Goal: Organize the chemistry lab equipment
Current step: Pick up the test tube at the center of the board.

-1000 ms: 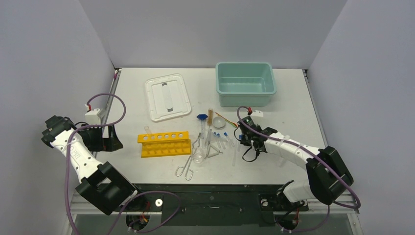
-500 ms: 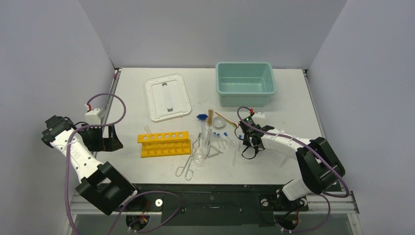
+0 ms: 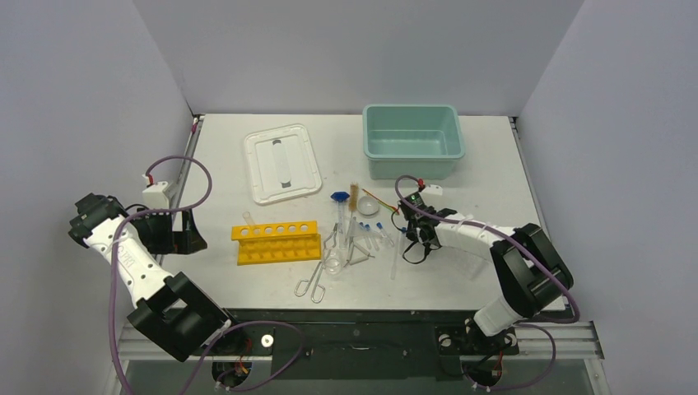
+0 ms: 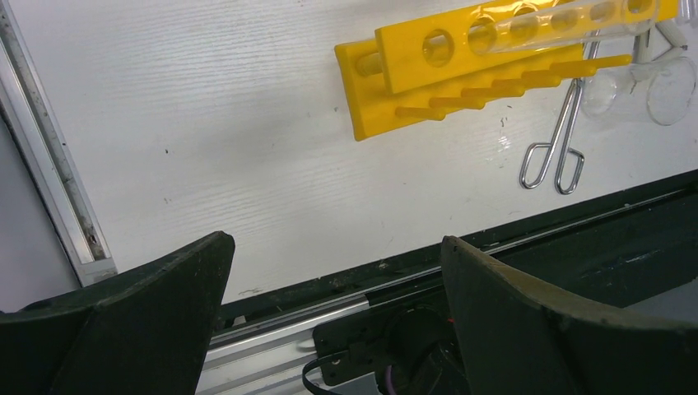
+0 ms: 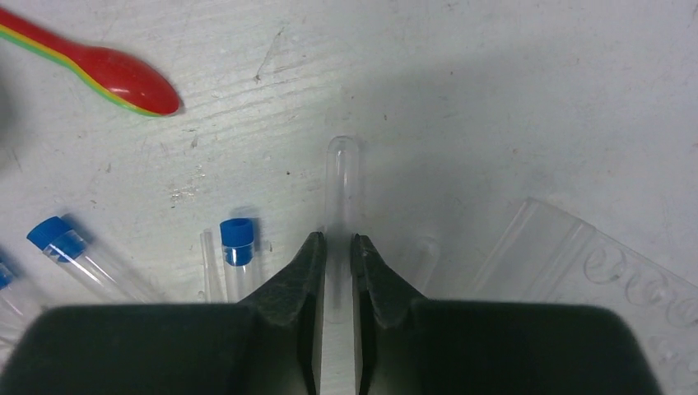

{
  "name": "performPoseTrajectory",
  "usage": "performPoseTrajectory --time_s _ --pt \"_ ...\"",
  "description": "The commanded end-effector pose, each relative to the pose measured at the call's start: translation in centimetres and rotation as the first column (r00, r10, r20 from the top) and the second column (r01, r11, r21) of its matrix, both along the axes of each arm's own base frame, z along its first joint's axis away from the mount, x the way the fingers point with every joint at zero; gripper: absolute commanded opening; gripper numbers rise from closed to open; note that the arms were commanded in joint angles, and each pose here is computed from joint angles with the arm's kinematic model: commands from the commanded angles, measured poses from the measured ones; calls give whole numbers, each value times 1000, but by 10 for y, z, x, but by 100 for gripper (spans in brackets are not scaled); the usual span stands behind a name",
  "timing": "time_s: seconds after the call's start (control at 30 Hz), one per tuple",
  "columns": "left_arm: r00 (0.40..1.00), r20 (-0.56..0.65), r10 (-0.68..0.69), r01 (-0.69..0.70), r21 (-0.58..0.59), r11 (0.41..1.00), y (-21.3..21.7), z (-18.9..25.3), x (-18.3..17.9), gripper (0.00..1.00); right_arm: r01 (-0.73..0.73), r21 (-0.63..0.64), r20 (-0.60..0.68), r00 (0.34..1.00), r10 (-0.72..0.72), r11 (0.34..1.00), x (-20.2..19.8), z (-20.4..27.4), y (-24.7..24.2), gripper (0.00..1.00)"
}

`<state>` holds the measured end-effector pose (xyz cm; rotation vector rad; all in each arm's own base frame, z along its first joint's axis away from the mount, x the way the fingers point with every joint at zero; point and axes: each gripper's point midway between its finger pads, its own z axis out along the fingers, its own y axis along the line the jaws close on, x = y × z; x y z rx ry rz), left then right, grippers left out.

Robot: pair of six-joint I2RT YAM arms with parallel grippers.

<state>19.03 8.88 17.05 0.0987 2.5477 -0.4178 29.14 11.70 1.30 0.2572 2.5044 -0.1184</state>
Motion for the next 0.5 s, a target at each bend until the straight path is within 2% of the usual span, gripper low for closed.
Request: performPoseTrajectory --time_s 0.0,0.13,0.27,0.33,0.47 --pt "995 77 -60 63 -36 997 -17 33 3 97 8 14 9 1000 -8 1000 6 4 3 0" --pt "990 108 -87 98 -105 990 -35 58 2 97 -16 56 80 997 12 998 10 34 10 0" --pt "985 127 -115 125 -76 989 -44 66 1 97 -94 106 208 976 70 990 5 80 28 0" --pt "980 149 -128 137 -47 989 -49 72 -2 97 -150 128 287 952 109 980 0 107 41 0" --pt "960 237 -148 157 -22 987 -59 92 1 97 -302 198 477 861 178 932 -14 173 76 0"
